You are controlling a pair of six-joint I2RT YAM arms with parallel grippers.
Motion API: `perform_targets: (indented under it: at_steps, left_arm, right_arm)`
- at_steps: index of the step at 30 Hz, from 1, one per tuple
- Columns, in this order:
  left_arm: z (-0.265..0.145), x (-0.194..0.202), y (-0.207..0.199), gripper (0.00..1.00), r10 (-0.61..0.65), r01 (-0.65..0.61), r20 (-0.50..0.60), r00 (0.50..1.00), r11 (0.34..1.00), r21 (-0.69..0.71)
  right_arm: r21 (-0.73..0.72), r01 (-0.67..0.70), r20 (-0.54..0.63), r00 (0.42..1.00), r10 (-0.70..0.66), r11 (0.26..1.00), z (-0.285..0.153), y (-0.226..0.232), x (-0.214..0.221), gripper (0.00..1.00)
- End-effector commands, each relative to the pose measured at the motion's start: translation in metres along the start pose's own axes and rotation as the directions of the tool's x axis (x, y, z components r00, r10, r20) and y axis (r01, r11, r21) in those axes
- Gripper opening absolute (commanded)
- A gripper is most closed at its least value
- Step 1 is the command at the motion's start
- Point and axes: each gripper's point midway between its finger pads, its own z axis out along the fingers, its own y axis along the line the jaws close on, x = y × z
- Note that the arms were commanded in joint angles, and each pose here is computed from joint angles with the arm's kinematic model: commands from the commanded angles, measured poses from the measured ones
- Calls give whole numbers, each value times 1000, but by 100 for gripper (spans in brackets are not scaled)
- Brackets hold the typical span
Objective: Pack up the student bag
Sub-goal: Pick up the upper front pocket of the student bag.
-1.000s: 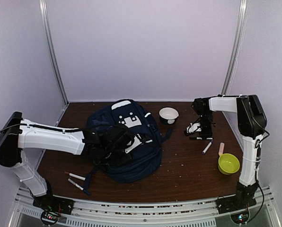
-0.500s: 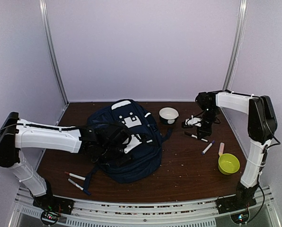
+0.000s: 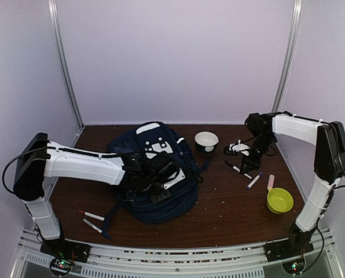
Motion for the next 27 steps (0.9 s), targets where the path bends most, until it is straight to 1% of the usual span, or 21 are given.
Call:
perform_targets:
  at_steps: [1, 4, 5, 10, 13, 17, 20, 23, 27]
  left_arm:
    - [-33, -20, 43, 16, -56, 64, 72, 996, 990, -128]
    - [-58, -35, 50, 6, -89, 105, 153, 984, 989, -103]
    - [-67, -39, 53, 0, -101, 119, 178, 979, 988, -93]
    - [-83, -45, 63, 0, -157, 171, 239, 958, 985, -37]
    - [-86, -43, 70, 0, -210, 217, 263, 942, 976, 2]
    - [-91, -44, 79, 0, -270, 265, 287, 919, 963, 59]
    - [-99, -48, 86, 0, -298, 285, 309, 903, 955, 86]
    - [-111, -55, 93, 0, -311, 294, 337, 889, 950, 103]
    - [-125, -62, 96, 0, -321, 293, 369, 872, 947, 130]
  right_arm:
    - [-33, 9, 109, 994, -5, 999, -19, 22, -18, 0]
    - [-14, 56, 164, 985, -53, 998, -31, 38, -31, 0]
    - [4, 75, 175, 982, -74, 997, -34, 42, -36, 0]
    - [116, 195, 214, 953, -216, 974, -49, 66, -67, 0]
    - [209, 274, 225, 921, -319, 939, -59, 79, -90, 0]
    - [354, 367, 210, 865, -456, 860, -69, 95, -126, 0]
    - [448, 439, 166, 815, -555, 779, -69, 104, -151, 0]
    - [501, 496, 108, 778, -619, 710, -65, 114, -172, 0]
    - [562, 532, 77, 729, -681, 633, -57, 125, -202, 0]
